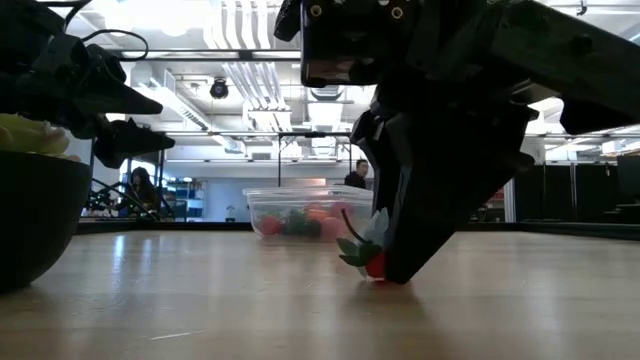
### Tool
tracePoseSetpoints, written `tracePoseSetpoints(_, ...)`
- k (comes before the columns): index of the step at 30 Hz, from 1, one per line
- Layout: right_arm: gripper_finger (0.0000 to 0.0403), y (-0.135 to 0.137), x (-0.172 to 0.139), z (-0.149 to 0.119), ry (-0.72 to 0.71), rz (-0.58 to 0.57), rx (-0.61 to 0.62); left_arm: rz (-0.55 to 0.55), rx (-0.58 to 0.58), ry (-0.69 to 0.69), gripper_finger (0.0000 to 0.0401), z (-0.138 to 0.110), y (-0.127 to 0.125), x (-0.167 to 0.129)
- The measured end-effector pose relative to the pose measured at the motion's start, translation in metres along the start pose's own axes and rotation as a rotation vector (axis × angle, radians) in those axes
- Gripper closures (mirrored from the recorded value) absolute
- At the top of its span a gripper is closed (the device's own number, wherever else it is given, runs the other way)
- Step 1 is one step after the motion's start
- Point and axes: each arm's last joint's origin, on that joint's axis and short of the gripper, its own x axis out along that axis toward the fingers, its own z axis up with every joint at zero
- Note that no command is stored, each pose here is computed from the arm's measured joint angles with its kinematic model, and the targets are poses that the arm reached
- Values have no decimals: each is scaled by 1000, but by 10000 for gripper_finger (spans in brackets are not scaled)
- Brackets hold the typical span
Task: Pick and placing Produce into tupperware
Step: Put the red strawberry into the transparent bin
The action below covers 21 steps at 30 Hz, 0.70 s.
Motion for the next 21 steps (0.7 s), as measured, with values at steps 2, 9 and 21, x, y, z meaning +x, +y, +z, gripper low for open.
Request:
tracePoseSetpoints(2,263,0,-1,1,-4,1,5,0,0,0,63,0,0,0)
tracePoseSetpoints(9,262,-11,-5,10,-54,-79,140,0,0,0,63,0,0,0)
tracePoseSetpoints(21,254,-162,-61,55,-263,-270,559,0,0,0,63,0,0,0)
